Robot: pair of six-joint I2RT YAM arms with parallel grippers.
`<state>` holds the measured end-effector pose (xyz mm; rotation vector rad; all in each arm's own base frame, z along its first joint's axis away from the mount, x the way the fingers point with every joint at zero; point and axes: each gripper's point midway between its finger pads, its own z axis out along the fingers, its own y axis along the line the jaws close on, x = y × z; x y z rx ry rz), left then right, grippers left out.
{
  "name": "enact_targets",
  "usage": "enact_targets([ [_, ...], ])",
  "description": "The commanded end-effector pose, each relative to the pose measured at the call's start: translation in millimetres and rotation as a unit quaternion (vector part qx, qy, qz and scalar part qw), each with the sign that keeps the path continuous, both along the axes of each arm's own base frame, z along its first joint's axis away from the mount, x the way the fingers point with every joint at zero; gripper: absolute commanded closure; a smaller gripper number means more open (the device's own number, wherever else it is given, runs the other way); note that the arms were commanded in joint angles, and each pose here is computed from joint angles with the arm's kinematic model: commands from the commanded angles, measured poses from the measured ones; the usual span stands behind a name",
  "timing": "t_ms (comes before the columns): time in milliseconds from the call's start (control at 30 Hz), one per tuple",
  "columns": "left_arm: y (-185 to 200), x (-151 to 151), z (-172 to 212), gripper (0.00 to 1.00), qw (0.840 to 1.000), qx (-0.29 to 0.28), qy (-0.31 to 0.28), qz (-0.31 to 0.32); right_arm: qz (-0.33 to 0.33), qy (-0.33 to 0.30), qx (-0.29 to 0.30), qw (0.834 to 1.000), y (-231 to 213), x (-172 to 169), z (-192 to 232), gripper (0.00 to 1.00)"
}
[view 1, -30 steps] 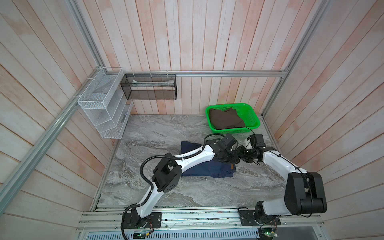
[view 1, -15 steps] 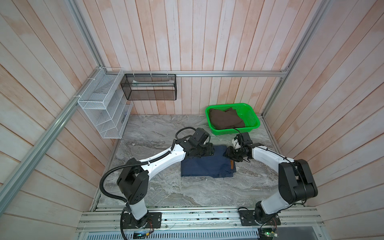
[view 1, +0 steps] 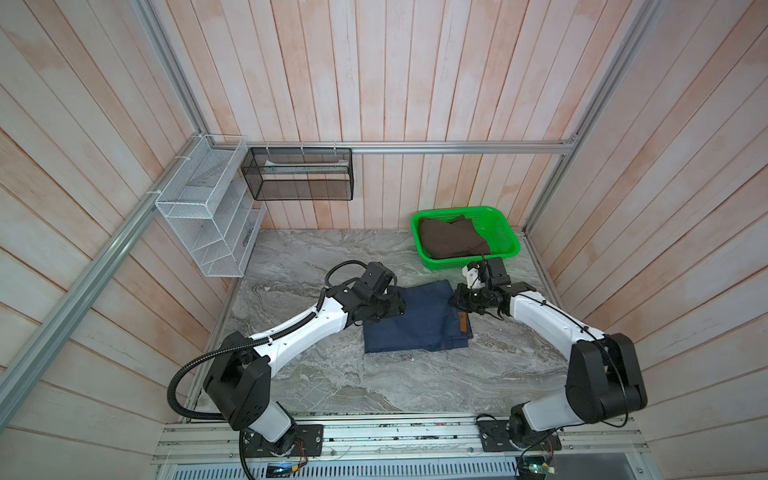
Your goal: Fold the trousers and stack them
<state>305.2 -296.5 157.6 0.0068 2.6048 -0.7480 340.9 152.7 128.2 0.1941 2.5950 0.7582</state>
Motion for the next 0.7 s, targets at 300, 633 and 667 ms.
enact_targets([
  [300,9,4,-26,0.39,0.999,0.028,0.018,0.011,-0.065,0.019,-0.025,0.997,-57,9,-11,1.00],
  [633,-6,12,-50,0.39,0.999,0.032,0.037,-0.004,-0.116,0.090,-0.113,0.983,-97,3,-76,0.95],
  [667,-8,12,-50,0.39,0.999,0.031,0.037,-0.006,-0.128,0.094,-0.131,0.979,-104,2,-78,0.85],
])
